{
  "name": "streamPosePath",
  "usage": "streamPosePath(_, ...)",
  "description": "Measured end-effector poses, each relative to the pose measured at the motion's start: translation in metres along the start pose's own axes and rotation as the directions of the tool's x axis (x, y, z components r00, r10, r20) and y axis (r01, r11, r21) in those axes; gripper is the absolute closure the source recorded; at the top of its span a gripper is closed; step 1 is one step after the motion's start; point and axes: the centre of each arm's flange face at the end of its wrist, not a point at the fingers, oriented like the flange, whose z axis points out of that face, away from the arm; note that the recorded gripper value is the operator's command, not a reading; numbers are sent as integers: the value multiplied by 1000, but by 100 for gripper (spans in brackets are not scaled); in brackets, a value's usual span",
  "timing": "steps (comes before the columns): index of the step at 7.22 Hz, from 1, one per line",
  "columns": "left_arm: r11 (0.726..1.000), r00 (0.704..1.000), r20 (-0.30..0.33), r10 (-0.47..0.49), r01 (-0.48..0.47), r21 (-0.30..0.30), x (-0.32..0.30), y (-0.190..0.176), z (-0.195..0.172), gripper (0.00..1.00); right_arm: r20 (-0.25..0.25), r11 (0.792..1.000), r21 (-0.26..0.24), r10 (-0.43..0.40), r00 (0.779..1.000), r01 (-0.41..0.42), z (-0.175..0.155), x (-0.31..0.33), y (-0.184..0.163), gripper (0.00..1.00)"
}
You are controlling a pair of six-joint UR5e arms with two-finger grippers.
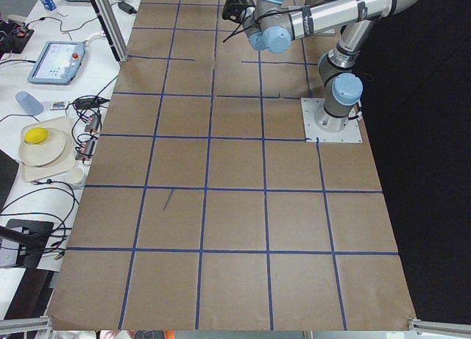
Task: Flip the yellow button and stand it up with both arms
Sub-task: 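Lift the yellow button with the left gripper and carry it toward the table center, then hold the button out with the left gripper while the right gripper approaches its yellow cap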
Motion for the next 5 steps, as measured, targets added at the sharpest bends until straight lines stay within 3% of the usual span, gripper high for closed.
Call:
streamPosePath(1, 1000, 1000, 0, -15, 15, 0, -2, 8, 4, 87, 20, 1000, -3, 21, 1000, -21, 1, 7, -3, 0)
streamPosePath(2, 999, 999, 2, -32, 32, -3, -3, 13, 5, 87, 80, 998, -28, 60, 995, -57, 3, 17, -6, 0)
streamPosePath(3, 999, 999, 6, -51, 51, -7, -2, 19, 6, 87, 170, 990, -92, 125, 977, -111, 9, 32, -8, 0)
streamPosePath(4, 998, 998, 9, -69, 69, -12, 0, 24, 7, 87, 277, 970, -176, 211, 937, -167, 15, 46, -7, 0)
streamPosePath(5, 997, 997, 8, -79, 79, -15, 2, 29, 12, 87, 402, 934, -288, 318, 859, -211, 21, 53, -5, 0)
